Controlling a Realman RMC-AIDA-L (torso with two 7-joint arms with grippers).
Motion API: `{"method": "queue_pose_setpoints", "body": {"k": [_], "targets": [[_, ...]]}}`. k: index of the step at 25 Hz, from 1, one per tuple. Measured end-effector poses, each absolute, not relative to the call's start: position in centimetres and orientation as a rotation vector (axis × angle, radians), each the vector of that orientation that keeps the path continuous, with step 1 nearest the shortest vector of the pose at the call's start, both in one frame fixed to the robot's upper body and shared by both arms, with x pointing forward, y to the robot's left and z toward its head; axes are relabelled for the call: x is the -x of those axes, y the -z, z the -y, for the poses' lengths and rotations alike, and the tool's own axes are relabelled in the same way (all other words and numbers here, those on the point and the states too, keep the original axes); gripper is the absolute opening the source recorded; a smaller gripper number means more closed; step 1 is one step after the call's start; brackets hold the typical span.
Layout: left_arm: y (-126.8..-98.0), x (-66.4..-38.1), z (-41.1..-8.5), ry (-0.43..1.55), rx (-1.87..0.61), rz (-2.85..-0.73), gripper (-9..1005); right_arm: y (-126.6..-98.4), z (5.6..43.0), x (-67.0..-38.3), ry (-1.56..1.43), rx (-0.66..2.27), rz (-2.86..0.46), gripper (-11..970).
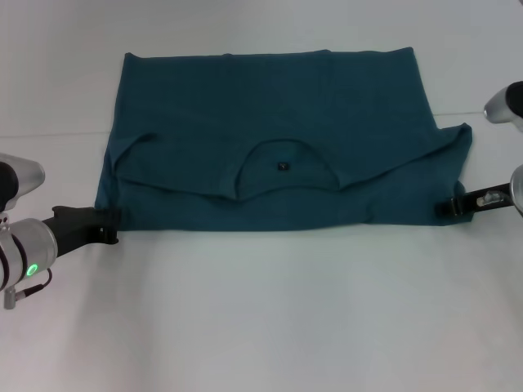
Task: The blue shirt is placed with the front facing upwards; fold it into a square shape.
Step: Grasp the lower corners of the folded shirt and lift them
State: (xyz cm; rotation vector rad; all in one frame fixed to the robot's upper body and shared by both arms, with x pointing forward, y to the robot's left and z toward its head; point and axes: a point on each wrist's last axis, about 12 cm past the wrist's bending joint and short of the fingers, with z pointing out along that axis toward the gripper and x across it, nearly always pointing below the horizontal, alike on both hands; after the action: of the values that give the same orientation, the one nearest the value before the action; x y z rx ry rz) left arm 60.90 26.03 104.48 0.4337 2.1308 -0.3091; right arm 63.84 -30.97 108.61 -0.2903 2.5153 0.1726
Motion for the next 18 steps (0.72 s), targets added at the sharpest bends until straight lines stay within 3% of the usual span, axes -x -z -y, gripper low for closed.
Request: {"method": "queue_pose_setpoints", "body": {"k": [5,8,13,18], "targets": [[-104.5,-60.9,-26.0,0.309,-0.434,-2.129,75,-108.5,30.5,-63.9,-0.164,0.325,-2.515,432],[-104.5,-60.9,-26.0,0.31,-0.432,-2.129,79,-108.6,30.6,-63.8,-0.166,0.325,-2.516,181],[-104.4,-60.7,-26.1,0.321,-0.427,-2.131,85,-109.0,31.2,-63.5,-0.197,0.308,-2.512,53],[-105.1,-60.5,-26.5,0.391,-0.415,-2.108,92,-110.1,32.4,-62.8,-0.274,0.256,-2.474,53]]}}
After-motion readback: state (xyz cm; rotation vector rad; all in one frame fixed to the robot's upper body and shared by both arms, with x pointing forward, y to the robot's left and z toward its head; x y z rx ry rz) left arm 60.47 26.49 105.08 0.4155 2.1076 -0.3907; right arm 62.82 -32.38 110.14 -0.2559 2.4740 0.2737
